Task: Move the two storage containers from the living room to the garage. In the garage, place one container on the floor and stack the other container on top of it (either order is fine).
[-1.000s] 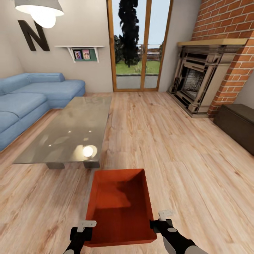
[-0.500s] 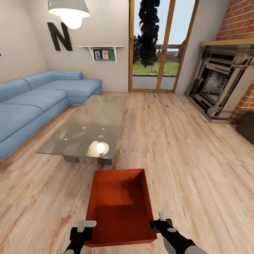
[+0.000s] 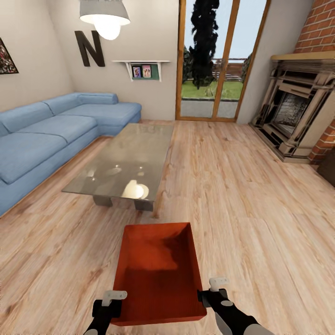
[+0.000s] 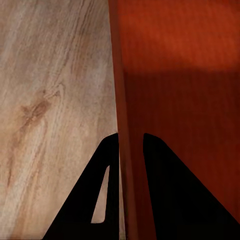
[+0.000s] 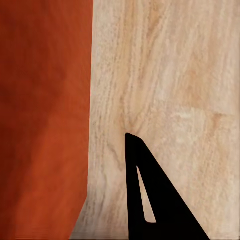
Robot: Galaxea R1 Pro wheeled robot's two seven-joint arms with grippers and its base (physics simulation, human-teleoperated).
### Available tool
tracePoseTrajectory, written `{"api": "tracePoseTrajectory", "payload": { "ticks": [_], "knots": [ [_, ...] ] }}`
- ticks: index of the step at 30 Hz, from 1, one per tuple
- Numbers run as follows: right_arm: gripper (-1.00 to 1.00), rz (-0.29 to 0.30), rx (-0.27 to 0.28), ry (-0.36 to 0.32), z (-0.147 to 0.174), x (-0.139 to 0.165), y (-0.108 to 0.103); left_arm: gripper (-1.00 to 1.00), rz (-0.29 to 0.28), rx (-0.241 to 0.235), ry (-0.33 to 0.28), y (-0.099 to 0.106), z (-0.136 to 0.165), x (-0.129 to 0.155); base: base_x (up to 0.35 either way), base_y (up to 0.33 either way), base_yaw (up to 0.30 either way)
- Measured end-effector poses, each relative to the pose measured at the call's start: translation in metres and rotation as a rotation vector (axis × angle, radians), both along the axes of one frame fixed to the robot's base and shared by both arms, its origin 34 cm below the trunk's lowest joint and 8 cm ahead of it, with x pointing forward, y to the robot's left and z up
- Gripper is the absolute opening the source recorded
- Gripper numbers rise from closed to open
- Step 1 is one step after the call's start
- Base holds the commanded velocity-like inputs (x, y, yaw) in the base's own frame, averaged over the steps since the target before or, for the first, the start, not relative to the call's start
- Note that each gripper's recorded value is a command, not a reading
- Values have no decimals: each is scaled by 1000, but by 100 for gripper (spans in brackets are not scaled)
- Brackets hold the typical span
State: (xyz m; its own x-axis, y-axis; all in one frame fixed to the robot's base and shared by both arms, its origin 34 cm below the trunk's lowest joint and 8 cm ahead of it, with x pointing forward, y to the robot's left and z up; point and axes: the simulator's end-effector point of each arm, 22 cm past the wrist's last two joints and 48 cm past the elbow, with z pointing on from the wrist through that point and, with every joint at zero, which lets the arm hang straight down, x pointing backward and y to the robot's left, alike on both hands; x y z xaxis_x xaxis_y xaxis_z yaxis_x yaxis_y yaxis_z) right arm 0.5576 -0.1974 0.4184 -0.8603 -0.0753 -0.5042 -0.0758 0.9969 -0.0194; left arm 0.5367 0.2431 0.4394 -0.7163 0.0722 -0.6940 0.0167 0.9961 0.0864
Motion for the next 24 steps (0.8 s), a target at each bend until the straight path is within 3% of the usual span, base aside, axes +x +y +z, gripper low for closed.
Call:
{"api": "tracePoseTrajectory", "payload": {
  "ticks": [6, 24],
  "knots": [
    [-100, 0, 0, 0, 0, 0, 0, -100, 0, 0, 0, 0, 0, 0, -31, 0, 171],
    [-100, 0, 0, 0, 0, 0, 0, -100, 0, 0, 0, 0, 0, 0, -1, 0, 285]
  ]
}}
